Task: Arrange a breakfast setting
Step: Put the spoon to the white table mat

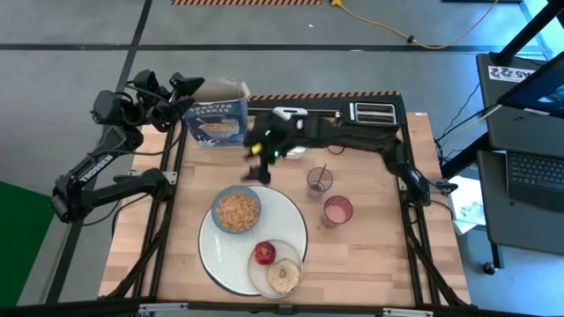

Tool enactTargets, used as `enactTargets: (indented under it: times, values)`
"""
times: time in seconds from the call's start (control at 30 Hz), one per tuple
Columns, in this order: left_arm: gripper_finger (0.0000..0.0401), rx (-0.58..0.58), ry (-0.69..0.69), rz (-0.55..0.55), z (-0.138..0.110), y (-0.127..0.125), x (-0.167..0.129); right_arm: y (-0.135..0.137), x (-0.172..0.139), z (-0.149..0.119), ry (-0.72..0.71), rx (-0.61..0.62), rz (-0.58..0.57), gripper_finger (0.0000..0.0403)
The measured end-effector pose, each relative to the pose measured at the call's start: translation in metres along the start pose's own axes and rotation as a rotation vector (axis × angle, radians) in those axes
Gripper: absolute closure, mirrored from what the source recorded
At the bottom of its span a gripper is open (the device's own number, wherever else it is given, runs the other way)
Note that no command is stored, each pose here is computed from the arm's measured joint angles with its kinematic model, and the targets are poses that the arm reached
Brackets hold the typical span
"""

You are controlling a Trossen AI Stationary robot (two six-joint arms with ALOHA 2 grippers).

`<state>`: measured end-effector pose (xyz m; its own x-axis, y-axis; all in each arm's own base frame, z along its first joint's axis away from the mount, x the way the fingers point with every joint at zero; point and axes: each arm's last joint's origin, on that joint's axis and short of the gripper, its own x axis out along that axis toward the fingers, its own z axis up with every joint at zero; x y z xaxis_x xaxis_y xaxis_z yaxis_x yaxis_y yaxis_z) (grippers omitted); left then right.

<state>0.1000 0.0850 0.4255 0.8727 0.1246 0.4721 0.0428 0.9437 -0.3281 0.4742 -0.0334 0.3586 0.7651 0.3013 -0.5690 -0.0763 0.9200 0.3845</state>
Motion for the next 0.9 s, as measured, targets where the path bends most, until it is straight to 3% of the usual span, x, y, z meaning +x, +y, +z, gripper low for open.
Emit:
enactTargets:
  times: [0.13, 0.3, 0.57, 0.67, 0.8, 0.9]
  values:
    - [0.0011, 0.000, 0.000, 0.000, 0.000, 0.000, 0.000, 0.022, -0.053, 0.018, -0.169, -0.117, -0.248, 0.0006]
    - [0.0011, 0.000, 0.000, 0.000, 0.000, 0.000, 0.000, 0.051, -0.103, 0.012, -0.205, -0.161, -0.644, 0.0006]
    - [0.0011, 0.000, -0.001, 0.001, 0.000, 0.000, 0.000, 0.082, -0.149, -0.031, -0.139, 0.006, -1.155, 0.0006]
    - [0.0011, 0.000, 0.000, 0.001, 0.000, 0.000, 0.000, 0.084, -0.152, -0.049, -0.113, 0.106, -1.254, 0.0006]
    - [0.0011, -0.001, 0.001, 0.001, 0.000, 0.000, 0.000, 0.075, -0.133, -0.065, -0.033, 0.092, -1.211, 0.0006]
    - [0.0011, -0.001, -0.001, 0.003, 0.000, 0.000, 0.000, 0.059, -0.123, -0.089, 0.086, 0.122, -1.256, 0.0006]
